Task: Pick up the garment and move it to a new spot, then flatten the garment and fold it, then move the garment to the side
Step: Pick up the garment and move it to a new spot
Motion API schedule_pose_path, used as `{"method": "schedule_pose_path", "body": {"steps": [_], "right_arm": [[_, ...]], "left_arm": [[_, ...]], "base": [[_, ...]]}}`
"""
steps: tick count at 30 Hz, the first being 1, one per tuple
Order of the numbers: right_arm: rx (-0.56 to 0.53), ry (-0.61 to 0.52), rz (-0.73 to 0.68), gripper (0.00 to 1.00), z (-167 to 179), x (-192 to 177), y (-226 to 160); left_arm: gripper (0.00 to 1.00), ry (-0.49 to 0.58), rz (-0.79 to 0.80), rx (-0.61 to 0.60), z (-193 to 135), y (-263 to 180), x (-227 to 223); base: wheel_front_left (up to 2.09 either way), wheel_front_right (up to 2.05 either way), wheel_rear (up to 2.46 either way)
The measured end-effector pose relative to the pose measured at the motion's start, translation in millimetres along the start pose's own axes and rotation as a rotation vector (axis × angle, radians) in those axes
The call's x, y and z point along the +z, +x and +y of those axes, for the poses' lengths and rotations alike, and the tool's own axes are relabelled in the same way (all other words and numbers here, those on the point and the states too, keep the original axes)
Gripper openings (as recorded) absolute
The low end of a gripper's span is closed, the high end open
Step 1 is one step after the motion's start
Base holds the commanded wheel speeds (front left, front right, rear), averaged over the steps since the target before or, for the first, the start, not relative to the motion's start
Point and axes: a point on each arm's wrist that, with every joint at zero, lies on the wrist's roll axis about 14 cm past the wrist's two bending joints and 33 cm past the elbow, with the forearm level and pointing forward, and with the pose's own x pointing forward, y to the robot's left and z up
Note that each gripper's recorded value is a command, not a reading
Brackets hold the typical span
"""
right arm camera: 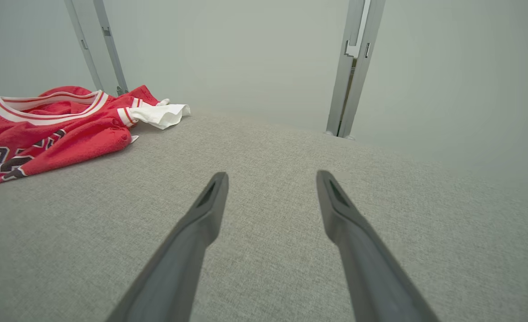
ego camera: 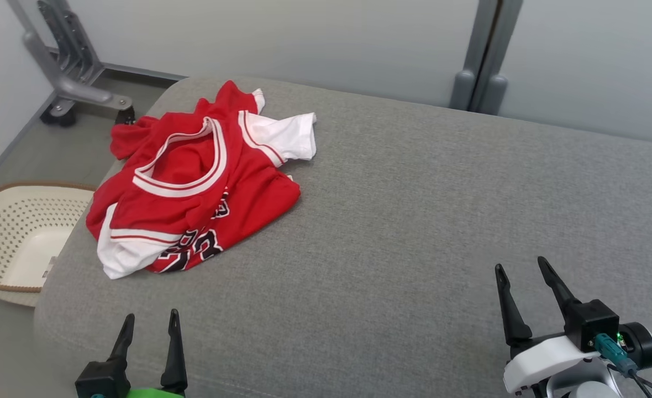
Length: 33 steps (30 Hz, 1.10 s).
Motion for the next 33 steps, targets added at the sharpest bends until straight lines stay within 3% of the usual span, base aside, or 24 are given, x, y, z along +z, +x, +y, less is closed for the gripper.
{"method": "schedule_pose_path", "body": {"steps": [6, 12, 23, 24, 25, 28, 33], "right_arm": [[0.055, -0.004, -0.004, 1.0, 11.5, -0.7, 14.2], [0.055, -0.028, -0.011, 1.0, -6.4, -4.5, 35.4], [-0.03, 0.025, 0.103, 1.0, -42.5, -58.2, 37.9], [-0.042, 0.028, 0.113, 1.0, -45.8, -61.6, 35.2], [-0.051, 0.031, 0.12, 1.0, -48.4, -63.9, 33.1], [-0.08, 0.039, 0.135, 1.0, -55.1, -68.2, 26.3], [-0.11, 0.047, 0.119, 1.0, -59.6, -59.8, 20.3]], "left_arm": [[1.0, -0.007, -0.001, 0.021, 6.9, 11.6, 3.2], [1.0, 0.013, 0.01, -0.005, 5.0, 71.6, 13.8], [1.0, 0.223, 0.357, -0.085, 2.7, 149.3, -43.1], [0.41, 0.233, 0.392, -0.091, 0.8, 151.7, -50.1], [0.0, 0.241, 0.42, -0.1, -1.2, 152.8, -56.0], [0.0, 0.277, 0.488, -0.114, -1.1, 155.8, -68.9], [0.0, 0.288, 0.431, -0.121, -1.1, 165.3, -49.9]], "base": [[0.0, 0.0, 0.0], [0.0, 0.0, 0.0], [0.0, 0.0, 0.0], [0.0, 0.0, 0.0], [0.0, 0.0, 0.0], [0.0, 0.0, 0.0], [0.0, 0.0, 0.0]]}}
